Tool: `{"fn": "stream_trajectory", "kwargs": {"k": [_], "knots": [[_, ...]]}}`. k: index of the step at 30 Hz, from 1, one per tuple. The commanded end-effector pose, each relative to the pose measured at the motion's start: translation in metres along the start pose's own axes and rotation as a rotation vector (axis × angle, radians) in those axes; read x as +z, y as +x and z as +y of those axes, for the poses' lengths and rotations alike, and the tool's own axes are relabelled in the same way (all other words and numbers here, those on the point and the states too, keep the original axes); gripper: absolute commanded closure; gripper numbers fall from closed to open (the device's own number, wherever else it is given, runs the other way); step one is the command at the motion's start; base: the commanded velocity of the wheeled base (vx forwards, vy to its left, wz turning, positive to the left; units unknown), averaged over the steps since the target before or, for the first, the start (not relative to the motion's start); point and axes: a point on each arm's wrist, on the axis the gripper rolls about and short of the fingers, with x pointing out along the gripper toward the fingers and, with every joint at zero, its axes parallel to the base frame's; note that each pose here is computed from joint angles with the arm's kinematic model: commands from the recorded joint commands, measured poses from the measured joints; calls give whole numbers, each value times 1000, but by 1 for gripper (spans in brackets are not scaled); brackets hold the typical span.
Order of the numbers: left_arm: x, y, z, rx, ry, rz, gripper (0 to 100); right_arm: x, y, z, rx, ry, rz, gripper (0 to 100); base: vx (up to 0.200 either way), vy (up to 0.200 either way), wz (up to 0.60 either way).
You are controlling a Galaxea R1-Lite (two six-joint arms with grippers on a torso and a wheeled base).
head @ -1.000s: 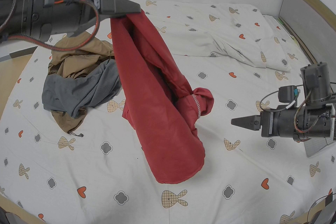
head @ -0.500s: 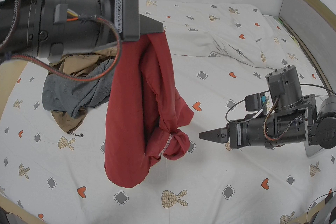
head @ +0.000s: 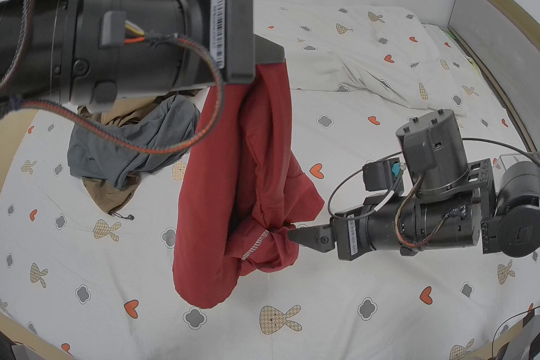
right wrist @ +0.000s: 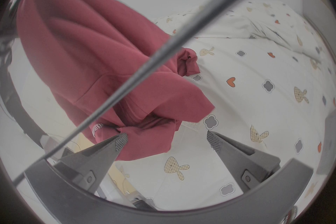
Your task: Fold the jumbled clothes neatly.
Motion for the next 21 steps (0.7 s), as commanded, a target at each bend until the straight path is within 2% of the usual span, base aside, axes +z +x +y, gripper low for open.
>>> {"fn": "stream_trajectory", "kwargs": {"k": [1, 7, 11, 19, 21], "knots": [[-3, 6, 0, 1, 3, 14, 100, -6, 7, 12, 3, -67, 11, 0, 0, 0, 0], [-6, 13, 2, 15, 2, 31, 100, -5, -4, 23, 42, -87, -7, 0, 0, 0, 0], [-12, 27, 4, 67, 6, 47, 100, -5, -17, 31, 76, -102, -27, 0, 0, 0, 0], [-10, 27, 2, 64, 8, 38, 100, -5, -8, 32, 64, -105, -14, 0, 0, 0, 0], [-10, 24, -3, 48, 11, 36, 100, -6, 7, 30, 27, -102, -1, 0, 0, 0, 0]]}}
